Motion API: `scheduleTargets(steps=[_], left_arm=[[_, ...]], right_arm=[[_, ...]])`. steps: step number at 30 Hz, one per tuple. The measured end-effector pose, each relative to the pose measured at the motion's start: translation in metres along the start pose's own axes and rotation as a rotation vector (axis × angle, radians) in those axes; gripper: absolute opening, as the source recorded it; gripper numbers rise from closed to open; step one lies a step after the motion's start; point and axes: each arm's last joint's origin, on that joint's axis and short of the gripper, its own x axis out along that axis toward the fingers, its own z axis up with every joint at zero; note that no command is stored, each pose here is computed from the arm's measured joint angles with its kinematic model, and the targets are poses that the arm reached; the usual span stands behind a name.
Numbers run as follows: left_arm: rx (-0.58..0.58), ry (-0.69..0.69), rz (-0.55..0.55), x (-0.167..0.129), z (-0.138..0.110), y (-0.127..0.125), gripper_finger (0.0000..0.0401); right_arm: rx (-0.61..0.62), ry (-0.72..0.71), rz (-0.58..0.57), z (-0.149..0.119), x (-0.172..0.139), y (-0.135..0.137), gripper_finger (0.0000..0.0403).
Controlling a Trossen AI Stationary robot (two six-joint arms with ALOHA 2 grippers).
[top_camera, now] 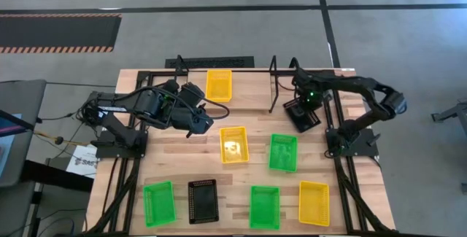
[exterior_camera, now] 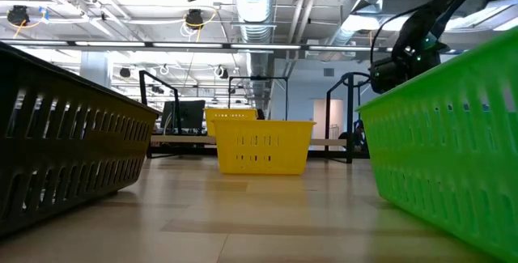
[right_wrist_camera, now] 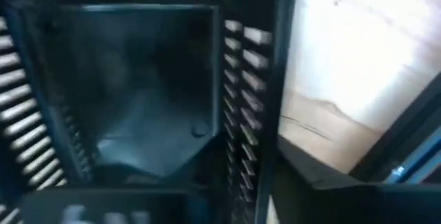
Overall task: Stack baskets on shelf by color
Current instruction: Put the top right black bin on the shelf
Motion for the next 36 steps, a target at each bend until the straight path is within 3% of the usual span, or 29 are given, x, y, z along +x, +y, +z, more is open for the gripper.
scheduleTargets(steps=[3,10,15,19,27,33,36], left_arm=[[0.0,0.0,0.0,0.0,0.0,0.0,0.0148],[0.008,0.009,-0.009,0.0,0.0,0.0,0.0148],[0.007,0.009,-0.01,0.0,0.0,0.0,0.0148],[0.008,0.01,-0.01,0.0,0.0,0.0,0.0148],[0.008,0.01,-0.01,0.0,0.0,0.0,0.0148],[0.027,0.009,-0.01,0.0,0.0,0.0,0.0148],[0.027,0.009,-0.009,0.0,0.0,0.0,0.0148]], right_arm=[[-0.002,0.026,-0.015,0.0,0.002,-0.002,0.0017],[-0.026,0.043,-0.03,-0.017,-0.013,-0.001,0.0007],[-0.065,0.03,-0.032,-0.052,-0.057,0.007,0.0004],[-0.055,-0.064,0.019,-0.089,-0.103,0.013,0.0003],[-0.001,-0.537,0.422,-0.142,-0.192,0.017,0.0002],[-0.106,-0.995,0.789,-0.143,-0.244,0.041,0.0002],[-0.18,-1.152,0.885,-0.134,-0.262,0.061,0.0002]])
